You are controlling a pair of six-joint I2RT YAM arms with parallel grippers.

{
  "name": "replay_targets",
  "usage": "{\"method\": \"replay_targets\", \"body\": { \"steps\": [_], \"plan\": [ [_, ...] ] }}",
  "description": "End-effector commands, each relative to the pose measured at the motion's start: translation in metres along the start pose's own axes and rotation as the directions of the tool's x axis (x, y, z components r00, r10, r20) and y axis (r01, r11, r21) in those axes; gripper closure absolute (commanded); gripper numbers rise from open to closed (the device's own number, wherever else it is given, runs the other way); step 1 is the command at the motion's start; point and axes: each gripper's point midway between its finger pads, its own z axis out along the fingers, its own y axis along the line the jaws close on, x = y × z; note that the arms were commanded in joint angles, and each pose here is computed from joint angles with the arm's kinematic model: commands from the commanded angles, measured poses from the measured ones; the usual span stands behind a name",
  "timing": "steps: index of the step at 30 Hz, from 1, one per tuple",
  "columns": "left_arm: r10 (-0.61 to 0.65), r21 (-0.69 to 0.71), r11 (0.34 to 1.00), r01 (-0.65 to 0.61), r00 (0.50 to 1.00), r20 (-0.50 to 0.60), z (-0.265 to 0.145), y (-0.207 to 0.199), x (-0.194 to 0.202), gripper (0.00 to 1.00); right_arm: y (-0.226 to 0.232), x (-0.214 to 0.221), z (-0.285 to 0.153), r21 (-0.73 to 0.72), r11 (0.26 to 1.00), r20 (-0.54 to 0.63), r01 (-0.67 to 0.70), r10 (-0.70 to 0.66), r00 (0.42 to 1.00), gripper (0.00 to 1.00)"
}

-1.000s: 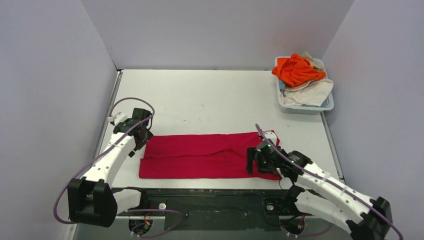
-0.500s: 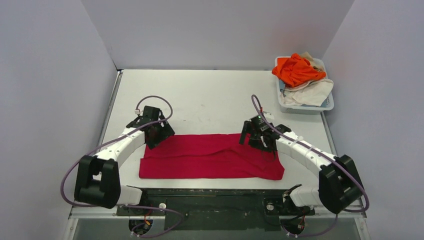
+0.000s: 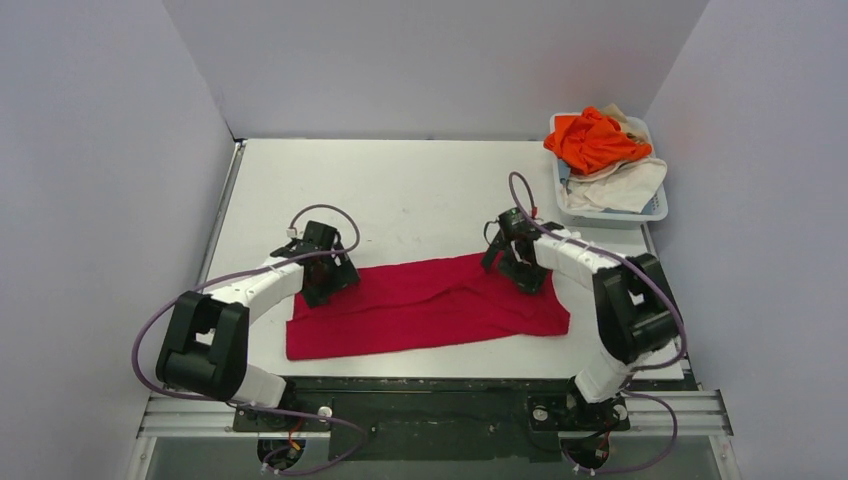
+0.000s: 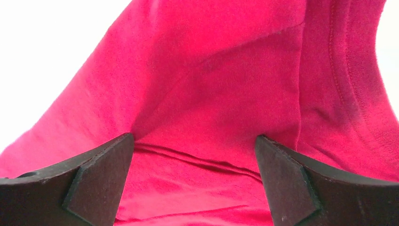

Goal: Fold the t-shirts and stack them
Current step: Rotate the tshirt 90 degrees

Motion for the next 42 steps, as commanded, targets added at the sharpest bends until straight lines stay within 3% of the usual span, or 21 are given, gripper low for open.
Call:
{"method": "replay_targets", "body": {
  "steps": [1, 7, 12, 14, 16, 17, 19, 22, 28, 32, 35, 36, 37, 42],
  "plan": [
    [0.045, -0.039, 0.998, -0.048, 0.996, -0.077, -0.012, -0.007, 0.044, 0.09, 0.042, -0.055, 0.038, -0.047, 0.999, 0.004, -0.01, 0.01, 1.0, 0.05],
    [0.038, 0.06, 0.998, -0.033, 0.995, -0.09, -0.034, -0.046, 0.073, 0.08, 0.147, -0.093, 0.075, -0.246, 0.968, -0.174, 0.04, -0.084, 0.981, 0.05],
    [0.008, 0.094, 0.996, 0.001, 0.996, -0.09, -0.032, -0.072, 0.089, 0.08, 0.241, -0.14, 0.096, -0.415, 0.91, -0.139, -0.022, -0.039, 0.99, 0.04],
    [0.004, 0.135, 0.991, 0.009, 0.996, -0.092, -0.033, -0.088, 0.101, 0.08, 0.277, -0.16, 0.102, -0.498, 0.865, -0.094, -0.065, 0.021, 0.995, 0.05],
    [-0.003, 0.181, 0.983, 0.022, 0.994, -0.105, -0.032, -0.104, 0.114, 0.08, 0.317, -0.181, 0.1, -0.617, 0.773, -0.068, -0.147, 0.134, 0.989, 0.06],
    [-0.022, 0.187, 0.981, 0.043, 0.993, -0.112, -0.031, -0.109, 0.118, 0.08, 0.343, -0.199, 0.086, -0.714, 0.686, -0.015, -0.139, 0.184, 0.983, 0.06],
    [-0.034, 0.162, 0.985, 0.055, 0.991, -0.131, -0.026, -0.112, 0.131, 0.08, 0.365, -0.219, 0.082, -0.764, 0.62, 0.013, -0.18, 0.294, 0.956, 0.06],
    [-0.025, 0.146, 0.988, 0.05, 0.985, -0.168, -0.023, -0.12, 0.154, 0.08, 0.373, -0.228, 0.084, -0.766, 0.61, 0.062, -0.202, 0.384, 0.921, 0.04],
    [0.055, 0.178, 0.984, -0.03, 0.989, -0.14, -0.038, -0.144, 0.175, 0.08, 0.388, -0.207, 0.093, -0.761, 0.631, 0.106, -0.153, 0.354, 0.929, 0.03],
    [0.058, 0.182, 0.982, -0.049, 0.997, -0.046, -0.053, -0.147, 0.16, 0.08, 0.386, -0.229, 0.059, -0.777, 0.622, 0.147, -0.096, 0.328, 0.933, 0.02],
    [0.057, 0.255, 0.965, -0.066, 0.997, 0.046, -0.084, -0.165, 0.135, 0.08, 0.384, -0.253, -0.018, -0.769, 0.632, 0.305, 0.097, 0.229, 0.924, 0.0],
    [0.083, 0.26, 0.96, -0.102, 0.993, 0.083, -0.09, -0.166, 0.127, 0.07, 0.379, -0.251, -0.026, -0.751, 0.648, 0.325, 0.123, 0.201, 0.924, 0.0],
    [0.08, 0.298, 0.948, -0.108, 0.991, 0.106, -0.107, -0.174, 0.119, 0.07, 0.378, -0.261, -0.064, -0.752, 0.634, 0.377, 0.18, 0.188, 0.907, 0.0],
    [0.196, 0.279, 0.927, -0.251, 0.958, 0.211, -0.139, -0.162, 0.098, 0.07, 0.35, -0.258, -0.151, -0.716, 0.637, 0.466, 0.286, 0.13, 0.875, 0.0]
  ]
}}
